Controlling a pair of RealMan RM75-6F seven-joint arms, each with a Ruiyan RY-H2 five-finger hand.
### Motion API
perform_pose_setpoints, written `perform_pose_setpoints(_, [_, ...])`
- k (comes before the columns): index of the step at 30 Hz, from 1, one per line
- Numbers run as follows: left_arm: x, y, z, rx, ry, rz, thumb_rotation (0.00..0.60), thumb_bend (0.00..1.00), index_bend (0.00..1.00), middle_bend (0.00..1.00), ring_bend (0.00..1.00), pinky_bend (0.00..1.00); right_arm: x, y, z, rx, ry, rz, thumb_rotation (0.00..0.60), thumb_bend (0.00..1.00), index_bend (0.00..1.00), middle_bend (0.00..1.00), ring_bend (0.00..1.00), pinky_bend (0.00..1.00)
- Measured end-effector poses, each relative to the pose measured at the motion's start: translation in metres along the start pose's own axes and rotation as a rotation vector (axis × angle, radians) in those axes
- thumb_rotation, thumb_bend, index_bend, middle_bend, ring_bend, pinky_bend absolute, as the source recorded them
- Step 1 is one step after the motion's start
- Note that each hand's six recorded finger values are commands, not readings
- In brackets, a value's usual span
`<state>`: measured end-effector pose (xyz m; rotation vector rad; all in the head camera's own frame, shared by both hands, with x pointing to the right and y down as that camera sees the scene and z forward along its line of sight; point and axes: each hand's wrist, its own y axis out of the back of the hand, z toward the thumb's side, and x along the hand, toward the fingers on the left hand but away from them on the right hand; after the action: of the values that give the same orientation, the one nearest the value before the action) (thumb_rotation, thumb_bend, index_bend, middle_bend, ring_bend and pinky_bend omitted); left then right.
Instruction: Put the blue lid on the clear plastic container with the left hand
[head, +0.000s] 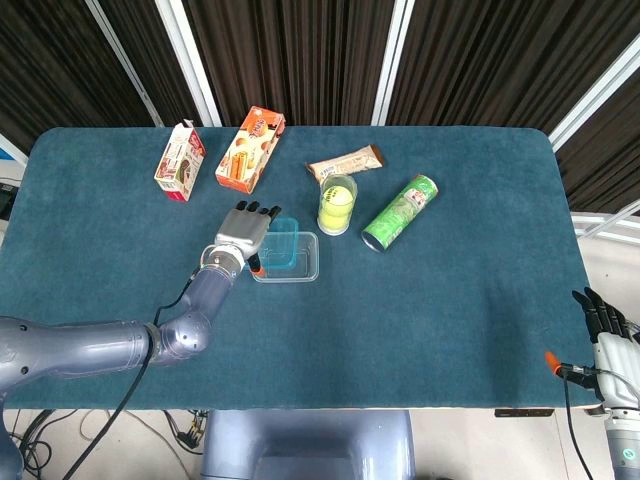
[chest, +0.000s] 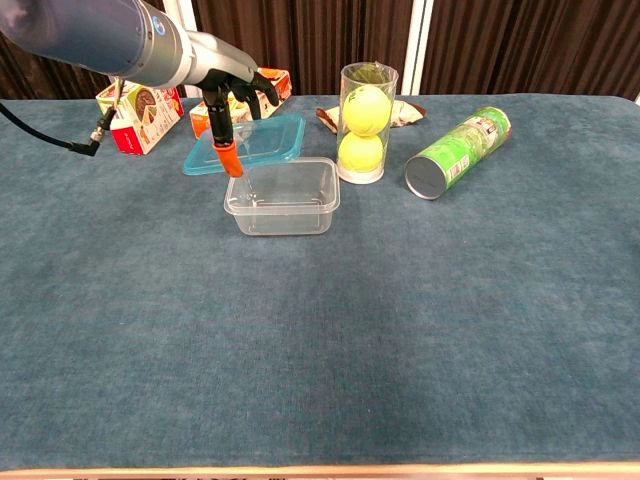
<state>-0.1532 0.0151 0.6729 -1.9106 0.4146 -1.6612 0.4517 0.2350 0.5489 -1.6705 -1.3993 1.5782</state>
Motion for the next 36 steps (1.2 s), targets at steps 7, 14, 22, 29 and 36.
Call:
perform_pose_setpoints(7, [0.001, -0.004, 0.011, 0.011, -0.003, 0.008, 0.600, 0.13, 0.07, 0.30, 0.00, 0.00, 0.000, 0.000, 0.000, -0.001, 0.000, 0.001, 0.600, 0.29, 0.10, 0.00, 0.00, 0.00])
perform_pose_setpoints(14, [0.003, -0.010, 0.018, 0.013, -0.002, 0.009, 0.600, 0.13, 0.08, 0.30, 0.00, 0.00, 0.000, 0.000, 0.000, -0.002, 0.000, 0.002, 0.600, 0.29, 0.10, 0.00, 0.00, 0.00])
perform_pose_setpoints(22, [0.006, -0.015, 0.025, 0.013, -0.006, 0.011, 0.600, 0.13, 0.08, 0.30, 0.00, 0.00, 0.000, 0.000, 0.000, -0.004, 0.000, 0.003, 0.600, 0.29, 0.10, 0.00, 0.00, 0.00])
perform_pose_setpoints(29, [0.007, -0.018, 0.028, 0.022, -0.010, 0.012, 0.600, 0.13, 0.08, 0.30, 0.00, 0.00, 0.000, 0.000, -0.001, -0.004, -0.001, 0.004, 0.600, 0.29, 0.10, 0.00, 0.00, 0.00])
perform_pose_setpoints(36, [0.009, -0.021, 0.031, 0.017, -0.014, 0.013, 0.600, 0.13, 0.08, 0.30, 0.00, 0.00, 0.000, 0.000, 0.000, -0.006, 0.000, 0.006, 0.600, 0.29, 0.10, 0.00, 0.00, 0.00])
